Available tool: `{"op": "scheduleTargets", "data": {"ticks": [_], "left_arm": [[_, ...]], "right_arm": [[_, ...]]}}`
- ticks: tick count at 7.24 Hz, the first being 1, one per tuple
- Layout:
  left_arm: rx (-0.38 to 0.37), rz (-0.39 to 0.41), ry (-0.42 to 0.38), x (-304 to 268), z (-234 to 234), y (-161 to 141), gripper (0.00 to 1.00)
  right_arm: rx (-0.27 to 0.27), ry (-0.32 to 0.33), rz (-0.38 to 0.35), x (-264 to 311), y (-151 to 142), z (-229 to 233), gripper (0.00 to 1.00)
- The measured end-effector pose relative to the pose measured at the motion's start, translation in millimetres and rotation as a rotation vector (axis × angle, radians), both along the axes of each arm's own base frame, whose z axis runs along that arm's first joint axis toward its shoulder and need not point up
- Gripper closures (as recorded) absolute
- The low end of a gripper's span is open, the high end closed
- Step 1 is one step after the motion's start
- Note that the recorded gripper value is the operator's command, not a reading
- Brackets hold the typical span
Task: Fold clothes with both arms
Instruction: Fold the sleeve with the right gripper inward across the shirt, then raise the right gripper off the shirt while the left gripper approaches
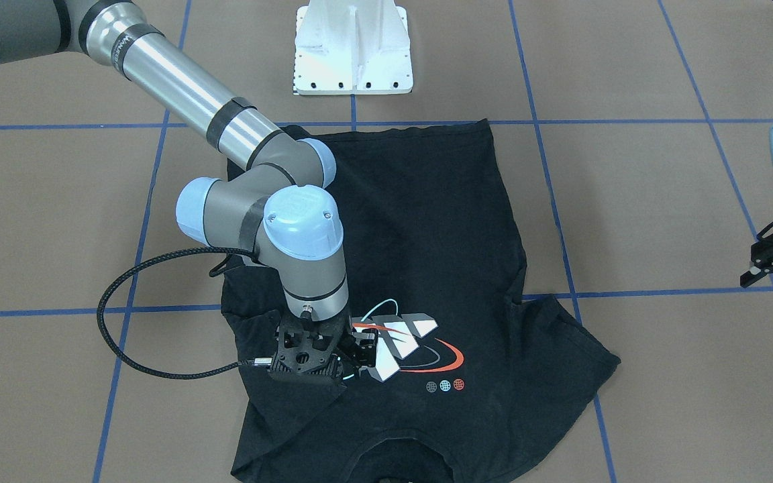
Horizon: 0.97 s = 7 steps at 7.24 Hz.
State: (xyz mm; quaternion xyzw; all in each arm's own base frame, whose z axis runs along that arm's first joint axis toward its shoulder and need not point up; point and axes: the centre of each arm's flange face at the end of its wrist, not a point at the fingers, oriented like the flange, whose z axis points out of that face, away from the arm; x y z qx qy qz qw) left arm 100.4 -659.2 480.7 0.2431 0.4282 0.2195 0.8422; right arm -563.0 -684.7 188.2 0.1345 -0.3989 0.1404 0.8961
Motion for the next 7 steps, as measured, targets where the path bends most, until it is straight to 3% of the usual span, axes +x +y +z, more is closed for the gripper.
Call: {"op": "scheduleTargets", "data": {"ticks": [3,5,7], "left_arm": [[-0.092,-0.093,0.084,63.4,-21.2,1.1,0.0],[-0.124,-0.249,0.105,118.0,-13.1,-16.5,0.0],[-0.105,-0.333,0.11,157.8,5.3,-36.4,0.0]], "right_arm": [[-0.01,0.083,-0.141,56.0,-4.5,-7.6,0.0],[0.008,0.081,-0.207,117.6,10.0,37.0,0.0],[0.044,0.087,-0.268,188.3,28.2,100.0,0.0]]}}
